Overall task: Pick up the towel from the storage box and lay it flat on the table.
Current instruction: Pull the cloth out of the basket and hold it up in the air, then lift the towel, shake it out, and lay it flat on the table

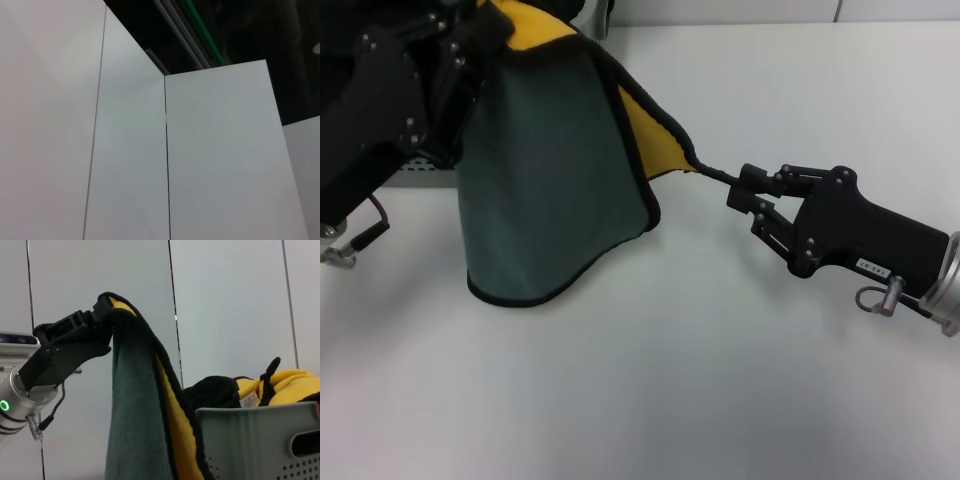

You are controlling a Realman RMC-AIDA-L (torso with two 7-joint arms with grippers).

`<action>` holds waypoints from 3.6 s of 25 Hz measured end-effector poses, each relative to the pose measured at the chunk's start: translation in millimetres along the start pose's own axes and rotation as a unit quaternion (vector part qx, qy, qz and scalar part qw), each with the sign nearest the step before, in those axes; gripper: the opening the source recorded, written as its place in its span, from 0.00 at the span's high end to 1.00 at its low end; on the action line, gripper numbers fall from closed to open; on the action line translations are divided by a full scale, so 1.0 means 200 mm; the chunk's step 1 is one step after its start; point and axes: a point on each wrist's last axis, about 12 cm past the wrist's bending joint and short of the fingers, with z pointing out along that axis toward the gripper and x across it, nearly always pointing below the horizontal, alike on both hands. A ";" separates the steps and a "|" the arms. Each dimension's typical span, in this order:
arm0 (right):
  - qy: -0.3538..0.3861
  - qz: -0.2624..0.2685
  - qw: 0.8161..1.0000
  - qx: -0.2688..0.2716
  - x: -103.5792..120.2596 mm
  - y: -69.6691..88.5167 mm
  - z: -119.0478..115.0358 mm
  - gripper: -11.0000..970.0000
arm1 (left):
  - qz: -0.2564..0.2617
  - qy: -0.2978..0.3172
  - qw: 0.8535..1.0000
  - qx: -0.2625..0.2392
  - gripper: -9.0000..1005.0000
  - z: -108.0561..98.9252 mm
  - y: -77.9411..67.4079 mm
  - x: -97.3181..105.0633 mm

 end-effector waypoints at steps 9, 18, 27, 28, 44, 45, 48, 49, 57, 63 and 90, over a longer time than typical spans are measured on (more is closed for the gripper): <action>-0.007 -0.034 0.999 -0.004 0.00 0.02 -0.01 0.84 | -0.006 0.005 1.000 -0.003 0.98 -0.02 -0.01 0.01; -0.068 -0.064 0.996 0.008 -0.14 -0.06 -0.01 0.98 | -0.024 0.059 0.998 0.019 0.98 -0.05 -0.06 0.09; -0.160 -0.123 0.979 0.015 -0.44 -0.16 -0.01 0.98 | -0.050 0.115 0.992 0.030 0.95 -0.15 -0.15 0.15; -0.164 -0.126 0.978 0.013 -0.46 -0.15 -0.02 0.98 | -0.051 0.121 0.991 0.030 0.95 -0.17 -0.15 0.15; -0.011 -0.081 0.991 -0.106 -0.68 0.10 -0.32 0.98 | -0.100 0.252 0.948 0.168 0.95 -0.21 -0.15 -0.19; -0.009 -0.078 0.990 -0.114 -0.71 0.13 -0.34 0.98 | -0.104 0.259 0.944 0.174 0.95 -0.21 -0.16 -0.22; -0.008 -0.061 0.986 -0.156 -0.75 0.19 -0.38 0.97 | -0.117 0.274 0.935 0.192 0.95 -0.18 -0.18 -0.28; -0.009 -0.053 0.984 -0.172 -0.76 0.21 -0.38 0.97 | -0.130 0.281 0.930 0.196 0.95 -0.16 -0.18 -0.29; -0.030 -0.009 0.975 -0.220 -0.79 0.31 -0.41 0.97 | -0.151 0.291 0.890 0.315 0.95 -0.06 -0.36 -0.45; -0.049 0.035 0.975 -0.213 -0.72 0.30 -0.44 0.97 | -0.141 0.271 0.904 0.300 0.95 -0.12 -0.41 -0.53; 0.120 0.110 0.987 0.017 0.01 -0.18 -0.09 0.96 | -0.139 0.495 0.854 0.083 0.95 0.03 0.19 0.23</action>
